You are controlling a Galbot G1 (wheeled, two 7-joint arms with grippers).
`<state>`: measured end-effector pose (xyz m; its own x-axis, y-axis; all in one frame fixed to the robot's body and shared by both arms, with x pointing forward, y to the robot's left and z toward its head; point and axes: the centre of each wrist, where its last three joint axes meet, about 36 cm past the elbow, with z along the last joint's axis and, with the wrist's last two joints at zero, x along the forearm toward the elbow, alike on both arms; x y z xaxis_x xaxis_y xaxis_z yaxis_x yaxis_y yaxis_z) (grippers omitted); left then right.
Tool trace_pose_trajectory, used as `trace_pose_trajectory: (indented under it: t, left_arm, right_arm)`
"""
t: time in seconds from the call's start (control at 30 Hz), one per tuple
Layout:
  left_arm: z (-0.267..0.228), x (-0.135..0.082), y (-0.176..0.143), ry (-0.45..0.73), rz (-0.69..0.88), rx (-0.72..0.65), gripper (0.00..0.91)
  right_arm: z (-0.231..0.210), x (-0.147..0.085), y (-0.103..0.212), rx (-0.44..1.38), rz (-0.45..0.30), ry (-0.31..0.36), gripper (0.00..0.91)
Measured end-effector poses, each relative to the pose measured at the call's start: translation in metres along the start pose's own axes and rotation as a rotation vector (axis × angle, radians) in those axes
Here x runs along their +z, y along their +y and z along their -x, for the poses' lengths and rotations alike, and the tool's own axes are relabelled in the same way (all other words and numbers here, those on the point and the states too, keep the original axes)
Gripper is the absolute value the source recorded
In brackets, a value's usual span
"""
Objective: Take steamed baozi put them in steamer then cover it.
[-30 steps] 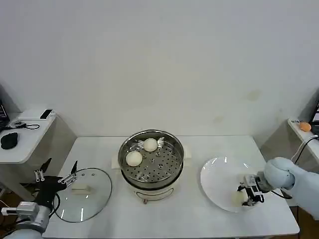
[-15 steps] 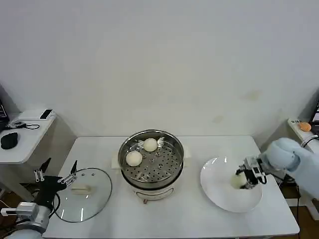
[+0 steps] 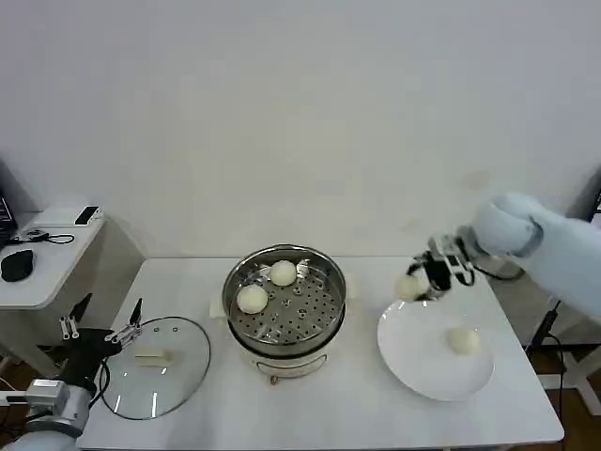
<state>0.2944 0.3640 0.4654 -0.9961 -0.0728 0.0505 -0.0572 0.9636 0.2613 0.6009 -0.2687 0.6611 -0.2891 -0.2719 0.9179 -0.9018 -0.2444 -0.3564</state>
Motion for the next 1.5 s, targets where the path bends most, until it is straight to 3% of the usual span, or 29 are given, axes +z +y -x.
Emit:
trace_pose_trajectory:
  t: [0.33, 0.5, 0.7, 1.1, 1.5]
  left_arm:
    - [-0.006, 0.0, 0.002, 0.004, 0.003, -0.021, 0.907]
    - [-0.01, -0.004, 0.005, -0.001, 0.011, -0.027, 0.907]
    - [-0.014, -0.011, 0.007, -0.011, 0.018, -0.039, 0.907]
    - [-0.017, -0.012, 0.004, -0.018, 0.009, -0.052, 0.907]
    - [-0.017, -0.012, 0.007, -0.021, 0.009, -0.06, 0.907]
  right_arm:
    - [0.014, -0.094, -0.055, -0.01, -0.181, -0.062, 0.635]
    - [0.041, -0.139, -0.058, -0.061, -0.293, -0.096, 0.635]
    - [0.074, -0.174, -0.05, -0.128, -0.404, -0.117, 0.635]
    - [0.108, -0.209, -0.042, -0.196, -0.589, -0.123, 0.635]
    - [0.125, -0.223, -0.034, -0.229, -0.697, -0.147, 0.635]
